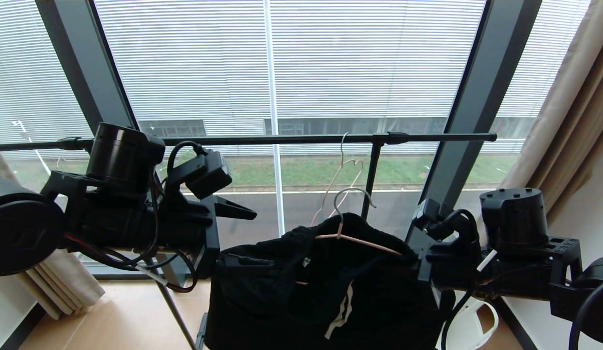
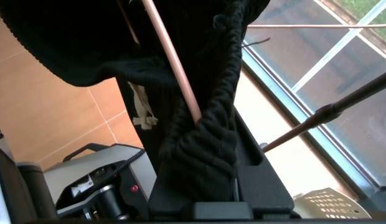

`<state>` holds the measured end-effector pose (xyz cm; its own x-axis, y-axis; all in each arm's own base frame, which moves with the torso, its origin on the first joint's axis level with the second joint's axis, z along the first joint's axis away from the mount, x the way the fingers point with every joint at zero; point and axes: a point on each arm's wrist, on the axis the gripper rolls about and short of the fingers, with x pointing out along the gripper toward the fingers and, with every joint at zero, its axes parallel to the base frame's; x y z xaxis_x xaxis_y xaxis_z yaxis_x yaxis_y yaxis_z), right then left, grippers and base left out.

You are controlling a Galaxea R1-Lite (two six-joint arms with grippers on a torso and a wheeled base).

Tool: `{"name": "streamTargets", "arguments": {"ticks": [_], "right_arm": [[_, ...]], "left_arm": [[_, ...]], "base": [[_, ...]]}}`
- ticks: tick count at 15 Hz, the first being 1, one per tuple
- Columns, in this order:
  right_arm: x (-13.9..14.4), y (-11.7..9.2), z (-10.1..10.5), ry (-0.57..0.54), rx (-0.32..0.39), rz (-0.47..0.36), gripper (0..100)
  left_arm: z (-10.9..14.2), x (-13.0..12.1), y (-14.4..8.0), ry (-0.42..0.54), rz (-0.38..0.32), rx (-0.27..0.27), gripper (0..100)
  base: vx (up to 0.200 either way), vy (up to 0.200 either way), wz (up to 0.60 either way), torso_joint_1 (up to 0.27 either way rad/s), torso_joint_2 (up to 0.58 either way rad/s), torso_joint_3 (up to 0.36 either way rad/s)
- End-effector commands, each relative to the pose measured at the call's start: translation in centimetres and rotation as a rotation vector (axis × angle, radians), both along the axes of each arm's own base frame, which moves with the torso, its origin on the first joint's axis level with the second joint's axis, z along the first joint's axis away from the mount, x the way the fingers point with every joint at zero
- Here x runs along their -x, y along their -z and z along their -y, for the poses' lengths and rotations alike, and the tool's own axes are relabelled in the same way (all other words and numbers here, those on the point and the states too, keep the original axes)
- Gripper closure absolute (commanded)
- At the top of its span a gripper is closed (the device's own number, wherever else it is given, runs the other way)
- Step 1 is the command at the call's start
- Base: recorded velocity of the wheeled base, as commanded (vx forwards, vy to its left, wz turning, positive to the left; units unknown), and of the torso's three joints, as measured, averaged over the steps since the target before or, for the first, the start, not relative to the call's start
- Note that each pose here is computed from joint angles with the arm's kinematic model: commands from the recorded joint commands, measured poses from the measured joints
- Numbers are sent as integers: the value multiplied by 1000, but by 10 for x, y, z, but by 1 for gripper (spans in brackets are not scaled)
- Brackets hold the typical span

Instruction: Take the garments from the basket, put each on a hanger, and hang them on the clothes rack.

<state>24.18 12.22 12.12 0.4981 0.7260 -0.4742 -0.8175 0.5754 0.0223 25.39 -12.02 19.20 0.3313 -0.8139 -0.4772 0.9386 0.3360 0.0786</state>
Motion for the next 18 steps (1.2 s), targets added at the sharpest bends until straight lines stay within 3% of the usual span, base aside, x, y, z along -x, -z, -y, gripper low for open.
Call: {"name": "streamTargets", "arguments": {"ticks": [1, 7, 18], "right_arm": [[2, 0, 1, -5, -2, 11, 100], [5, 2, 1, -33, -22, 27, 100], [13, -6, -2, -87, -54, 43, 100]], "left_arm": [[6, -9, 18, 14, -47, -26, 0], [13, -26, 27, 17, -64, -34, 0], [26, -26, 41, 53, -104, -54, 0]], "base": [[0, 0, 0, 0, 0, 0], [0, 0, 0, 0, 0, 0], [0, 0, 0, 0, 0, 0]]}}
